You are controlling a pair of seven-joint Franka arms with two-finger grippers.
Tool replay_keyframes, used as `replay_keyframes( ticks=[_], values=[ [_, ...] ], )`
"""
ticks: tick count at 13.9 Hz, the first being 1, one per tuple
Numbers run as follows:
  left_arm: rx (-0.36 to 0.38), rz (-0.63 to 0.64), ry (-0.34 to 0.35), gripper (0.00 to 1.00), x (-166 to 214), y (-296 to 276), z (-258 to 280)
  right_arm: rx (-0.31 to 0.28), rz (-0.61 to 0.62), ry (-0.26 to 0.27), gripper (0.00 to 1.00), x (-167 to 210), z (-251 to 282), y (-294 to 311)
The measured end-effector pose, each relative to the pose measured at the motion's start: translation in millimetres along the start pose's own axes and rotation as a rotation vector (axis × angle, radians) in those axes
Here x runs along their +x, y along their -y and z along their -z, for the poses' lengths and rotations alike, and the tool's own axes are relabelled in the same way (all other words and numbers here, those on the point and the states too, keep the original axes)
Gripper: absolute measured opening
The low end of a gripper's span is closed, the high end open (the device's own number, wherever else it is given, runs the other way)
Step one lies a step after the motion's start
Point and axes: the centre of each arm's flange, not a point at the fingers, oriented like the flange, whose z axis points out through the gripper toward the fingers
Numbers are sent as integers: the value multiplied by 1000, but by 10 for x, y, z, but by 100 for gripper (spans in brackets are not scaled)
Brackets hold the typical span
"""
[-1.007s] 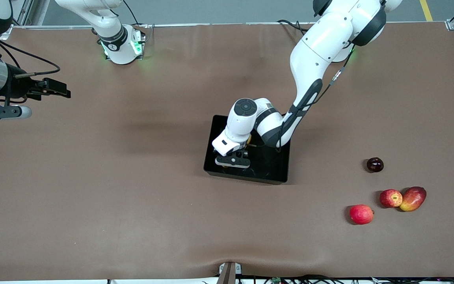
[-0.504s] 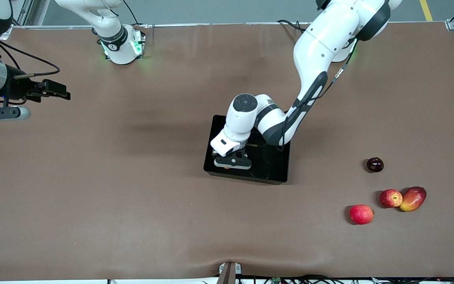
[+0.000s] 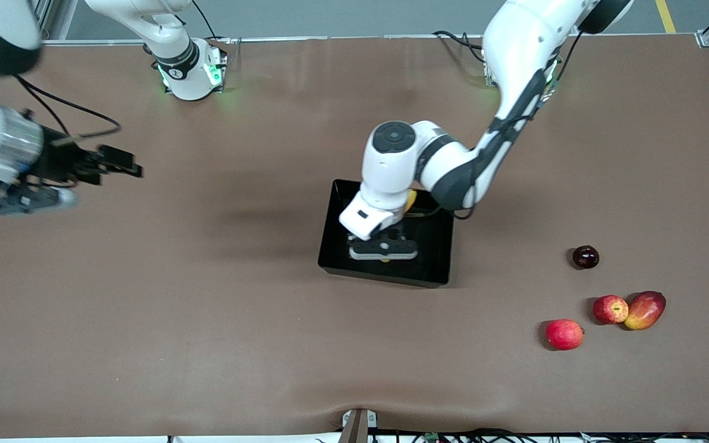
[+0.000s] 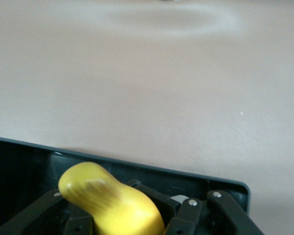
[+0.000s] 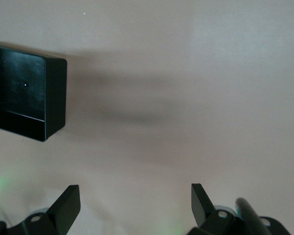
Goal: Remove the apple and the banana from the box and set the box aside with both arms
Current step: 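Lift the banana with the left gripper while the right gripper grips the box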
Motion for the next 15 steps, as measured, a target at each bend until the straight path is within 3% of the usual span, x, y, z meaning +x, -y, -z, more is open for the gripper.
replay_keyframes(
  ticks=[7, 11, 15],
  values=[
    [50, -19, 43, 0, 787, 1113, 297, -40, -110, 23, 100, 500, -1160, 991],
    [143, 2, 132, 0, 940, 1830, 143, -67, -122, 14, 100, 690, -2171, 1651],
    [250, 33, 153, 0, 944, 2438, -123, -73, -124, -28, 100, 792, -2946, 1993]
  ],
)
